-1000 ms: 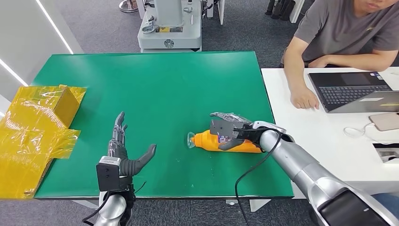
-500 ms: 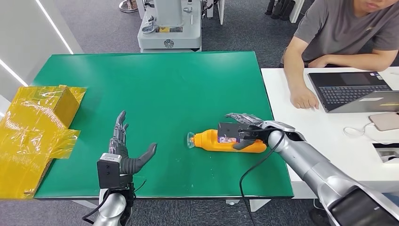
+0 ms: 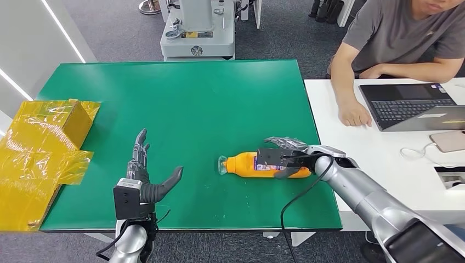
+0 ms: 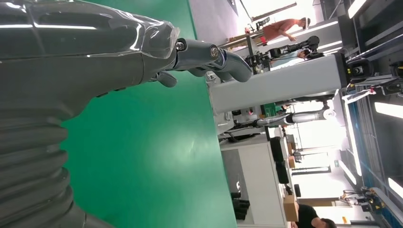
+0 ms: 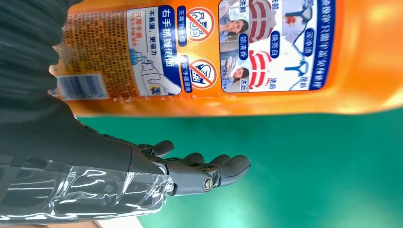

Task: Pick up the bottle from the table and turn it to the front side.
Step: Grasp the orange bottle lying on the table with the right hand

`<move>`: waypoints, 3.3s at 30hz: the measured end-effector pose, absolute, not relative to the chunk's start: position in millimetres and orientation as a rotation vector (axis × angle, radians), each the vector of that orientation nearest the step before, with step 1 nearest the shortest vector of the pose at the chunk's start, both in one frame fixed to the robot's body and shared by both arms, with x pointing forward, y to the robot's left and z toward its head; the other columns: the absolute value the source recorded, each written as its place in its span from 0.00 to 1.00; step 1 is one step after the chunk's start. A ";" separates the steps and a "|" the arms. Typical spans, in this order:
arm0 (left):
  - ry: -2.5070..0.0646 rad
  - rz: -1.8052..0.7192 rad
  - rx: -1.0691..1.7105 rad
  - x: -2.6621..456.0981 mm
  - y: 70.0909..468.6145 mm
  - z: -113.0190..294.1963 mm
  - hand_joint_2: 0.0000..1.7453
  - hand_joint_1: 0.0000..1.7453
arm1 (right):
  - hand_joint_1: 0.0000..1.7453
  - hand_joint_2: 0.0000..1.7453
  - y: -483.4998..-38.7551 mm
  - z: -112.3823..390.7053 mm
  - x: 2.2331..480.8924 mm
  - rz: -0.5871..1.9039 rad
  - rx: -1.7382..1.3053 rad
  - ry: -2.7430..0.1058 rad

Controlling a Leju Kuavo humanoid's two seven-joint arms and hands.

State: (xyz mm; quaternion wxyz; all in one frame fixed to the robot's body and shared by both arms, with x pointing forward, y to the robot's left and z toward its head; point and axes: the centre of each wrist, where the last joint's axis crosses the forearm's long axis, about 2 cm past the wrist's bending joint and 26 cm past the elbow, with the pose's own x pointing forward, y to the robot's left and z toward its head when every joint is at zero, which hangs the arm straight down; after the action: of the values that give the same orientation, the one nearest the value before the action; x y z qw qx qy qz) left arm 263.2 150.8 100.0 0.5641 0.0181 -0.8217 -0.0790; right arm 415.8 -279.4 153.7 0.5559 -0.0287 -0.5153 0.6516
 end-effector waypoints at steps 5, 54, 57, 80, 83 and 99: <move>-1.934 -0.185 0.043 263.3 150.7 100.1 1.00 0.00 | 0.00 1.00 -282.0 148.3 414.0 1.538 -0.060 -1.193; -1.923 -0.158 0.093 254.5 151.8 93.0 1.00 0.00 | 1.00 1.00 -246.4 130.5 397.7 1.102 -0.198 -1.667; -1.924 -0.148 0.096 254.9 151.7 93.3 1.00 0.00 | 1.00 1.00 -232.9 132.7 394.2 1.040 -0.226 -1.765; -1.926 -0.064 -0.447 285.9 151.4 118.1 1.00 0.00 | 1.00 1.00 -189.0 135.8 370.9 1.008 -0.034 -2.112; -1.935 -0.075 -0.447 289.8 152.5 121.0 1.00 0.00 | 1.00 1.00 -185.0 135.0 370.5 1.033 0.039 -2.080; -1.910 -0.090 -0.492 298.6 151.2 123.8 1.00 0.00 | 1.00 1.00 -155.3 138.4 368.7 1.108 0.189 -2.129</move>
State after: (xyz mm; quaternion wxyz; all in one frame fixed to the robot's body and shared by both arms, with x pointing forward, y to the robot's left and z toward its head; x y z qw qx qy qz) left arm 298.6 151.2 123.8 0.5510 -0.2079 -0.8073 -0.0380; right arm 368.7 -155.3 138.4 0.3590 0.0734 -0.8254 0.4295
